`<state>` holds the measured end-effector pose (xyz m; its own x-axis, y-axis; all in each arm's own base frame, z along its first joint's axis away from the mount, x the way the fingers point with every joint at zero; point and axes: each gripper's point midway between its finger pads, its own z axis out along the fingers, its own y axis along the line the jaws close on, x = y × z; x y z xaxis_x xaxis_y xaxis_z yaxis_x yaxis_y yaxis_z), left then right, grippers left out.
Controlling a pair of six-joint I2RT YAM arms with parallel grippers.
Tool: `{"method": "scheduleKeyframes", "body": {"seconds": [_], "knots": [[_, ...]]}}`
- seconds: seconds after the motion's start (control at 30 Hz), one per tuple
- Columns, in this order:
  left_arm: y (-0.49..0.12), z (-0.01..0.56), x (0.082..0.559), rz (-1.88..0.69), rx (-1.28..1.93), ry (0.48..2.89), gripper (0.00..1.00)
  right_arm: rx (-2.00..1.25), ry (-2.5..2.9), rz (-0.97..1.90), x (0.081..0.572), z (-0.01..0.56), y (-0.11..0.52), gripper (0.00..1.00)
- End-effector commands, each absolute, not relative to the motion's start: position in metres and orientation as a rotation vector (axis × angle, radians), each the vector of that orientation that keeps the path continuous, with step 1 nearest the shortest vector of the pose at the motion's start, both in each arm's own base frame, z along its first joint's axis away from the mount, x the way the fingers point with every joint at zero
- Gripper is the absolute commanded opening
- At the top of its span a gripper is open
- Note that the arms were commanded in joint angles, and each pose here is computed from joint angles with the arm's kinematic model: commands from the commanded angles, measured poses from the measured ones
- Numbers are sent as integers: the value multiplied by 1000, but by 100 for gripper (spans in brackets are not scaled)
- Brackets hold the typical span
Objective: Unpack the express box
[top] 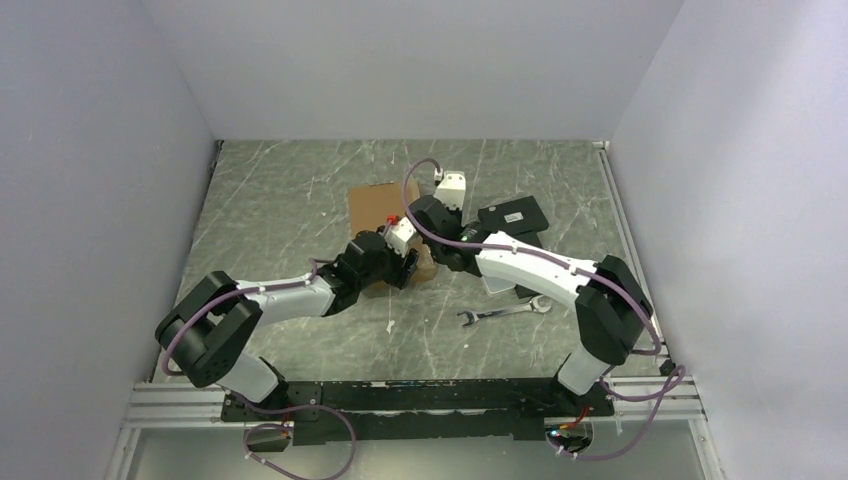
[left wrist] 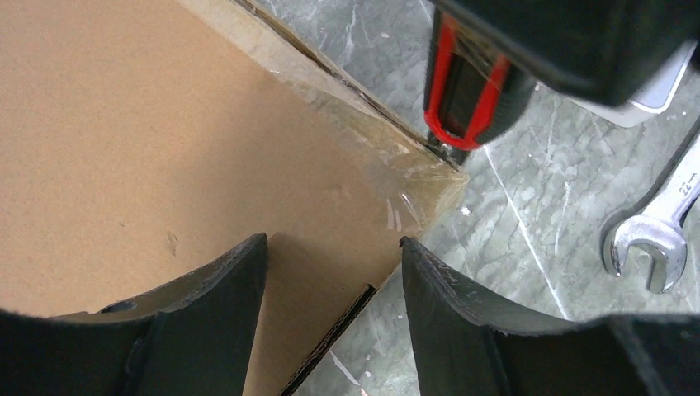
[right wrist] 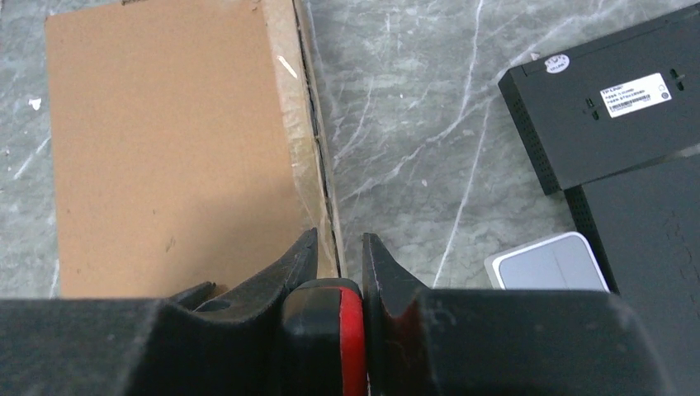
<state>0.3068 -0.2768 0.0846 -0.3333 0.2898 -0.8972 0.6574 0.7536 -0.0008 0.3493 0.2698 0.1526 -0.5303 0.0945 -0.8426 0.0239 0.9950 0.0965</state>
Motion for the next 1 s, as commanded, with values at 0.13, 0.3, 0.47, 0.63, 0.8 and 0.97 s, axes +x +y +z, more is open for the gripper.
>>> {"method": "scheduleKeyframes", "body": {"seconds": [0.13, 0.3, 0.47, 0.63, 0.8, 0.97], "knots": [[-258, 71, 317, -353, 629, 2012, 62, 113, 2060, 131, 326, 169, 269, 0], [-260, 72, 316, -369, 629, 2013, 62, 98, 1983, 139, 316, 170, 272, 0], [-260, 73, 316, -372, 627, 2012, 61, 93, 1920, 150, 312, 173, 276, 0], [-261, 74, 316, -375, 624, 2011, 61, 131, 1888, 144, 305, 173, 271, 0], [-262, 75, 315, -386, 624, 2009, 61, 147, 1888, 132, 306, 174, 270, 0], [-258, 82, 314, -374, 586, 2011, 69, 184, 1875, 81, 313, 199, 270, 0]]}}
